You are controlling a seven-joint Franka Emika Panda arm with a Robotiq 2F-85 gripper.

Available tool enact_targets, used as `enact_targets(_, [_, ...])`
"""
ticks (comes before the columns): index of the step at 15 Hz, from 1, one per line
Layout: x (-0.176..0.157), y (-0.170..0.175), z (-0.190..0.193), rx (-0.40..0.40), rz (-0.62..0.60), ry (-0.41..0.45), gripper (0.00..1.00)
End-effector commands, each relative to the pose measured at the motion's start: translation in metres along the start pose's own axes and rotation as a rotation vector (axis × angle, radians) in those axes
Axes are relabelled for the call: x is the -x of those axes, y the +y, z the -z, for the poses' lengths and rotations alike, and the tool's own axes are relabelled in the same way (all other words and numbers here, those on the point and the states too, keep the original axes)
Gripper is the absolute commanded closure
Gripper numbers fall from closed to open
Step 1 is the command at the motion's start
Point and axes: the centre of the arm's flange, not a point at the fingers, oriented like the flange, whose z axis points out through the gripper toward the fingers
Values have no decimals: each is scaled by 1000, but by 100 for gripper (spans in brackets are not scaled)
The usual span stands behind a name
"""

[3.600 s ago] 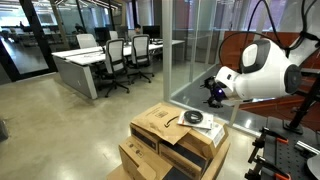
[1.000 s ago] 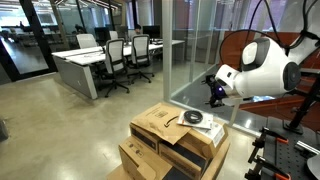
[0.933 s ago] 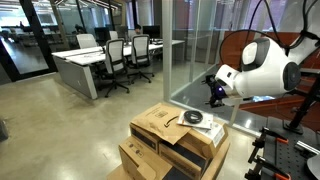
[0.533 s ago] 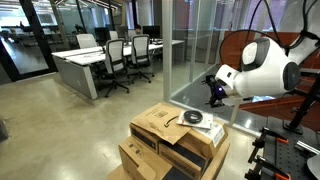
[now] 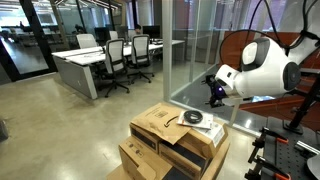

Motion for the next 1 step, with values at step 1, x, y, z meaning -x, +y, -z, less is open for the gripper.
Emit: enact_targets(1, [0, 0, 0, 0, 0, 0, 0])
